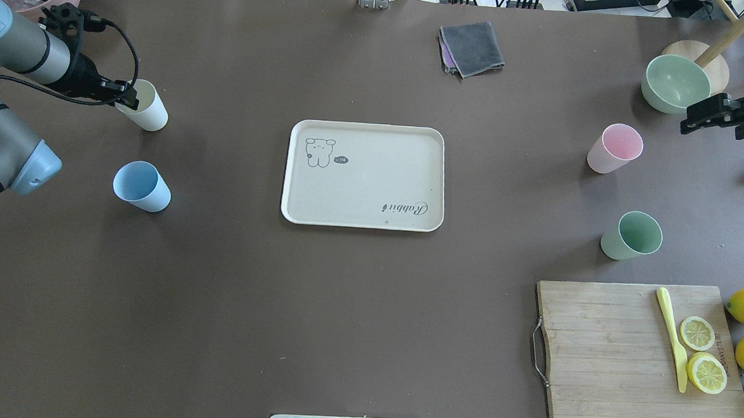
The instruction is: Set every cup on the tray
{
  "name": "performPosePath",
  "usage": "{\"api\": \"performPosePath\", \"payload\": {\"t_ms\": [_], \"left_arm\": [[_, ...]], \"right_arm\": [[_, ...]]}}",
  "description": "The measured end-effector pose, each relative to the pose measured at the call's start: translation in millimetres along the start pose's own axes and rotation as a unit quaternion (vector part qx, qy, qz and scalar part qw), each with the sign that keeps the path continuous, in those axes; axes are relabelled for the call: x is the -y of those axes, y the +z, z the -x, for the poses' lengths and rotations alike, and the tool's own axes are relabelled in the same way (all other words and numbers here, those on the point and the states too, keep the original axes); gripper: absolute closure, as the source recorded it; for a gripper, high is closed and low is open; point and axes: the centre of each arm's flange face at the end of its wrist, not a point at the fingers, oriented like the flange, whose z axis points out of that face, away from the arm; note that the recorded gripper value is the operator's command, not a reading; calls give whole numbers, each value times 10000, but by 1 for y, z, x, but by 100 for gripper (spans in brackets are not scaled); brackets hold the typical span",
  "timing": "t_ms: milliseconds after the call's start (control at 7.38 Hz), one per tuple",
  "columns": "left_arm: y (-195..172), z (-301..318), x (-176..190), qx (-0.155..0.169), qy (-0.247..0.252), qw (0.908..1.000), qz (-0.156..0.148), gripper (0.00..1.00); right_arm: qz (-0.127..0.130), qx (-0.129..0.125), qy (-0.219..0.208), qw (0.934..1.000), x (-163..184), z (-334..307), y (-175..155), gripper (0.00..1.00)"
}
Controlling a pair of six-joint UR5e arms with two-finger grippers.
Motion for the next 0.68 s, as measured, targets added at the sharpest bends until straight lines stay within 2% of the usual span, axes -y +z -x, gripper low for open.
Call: {"api": "performPosePath", "payload": {"t_ms": [271,678], "left_arm": [[-6,-29,15,-100,43,9999,-61,100],[-28,-141,55,-287,-516,9982,34,100]], "right_arm": [[-2,2,-9,10000,0,0,0,0],[-2,2,2,10000,0,1,0,0]]}}
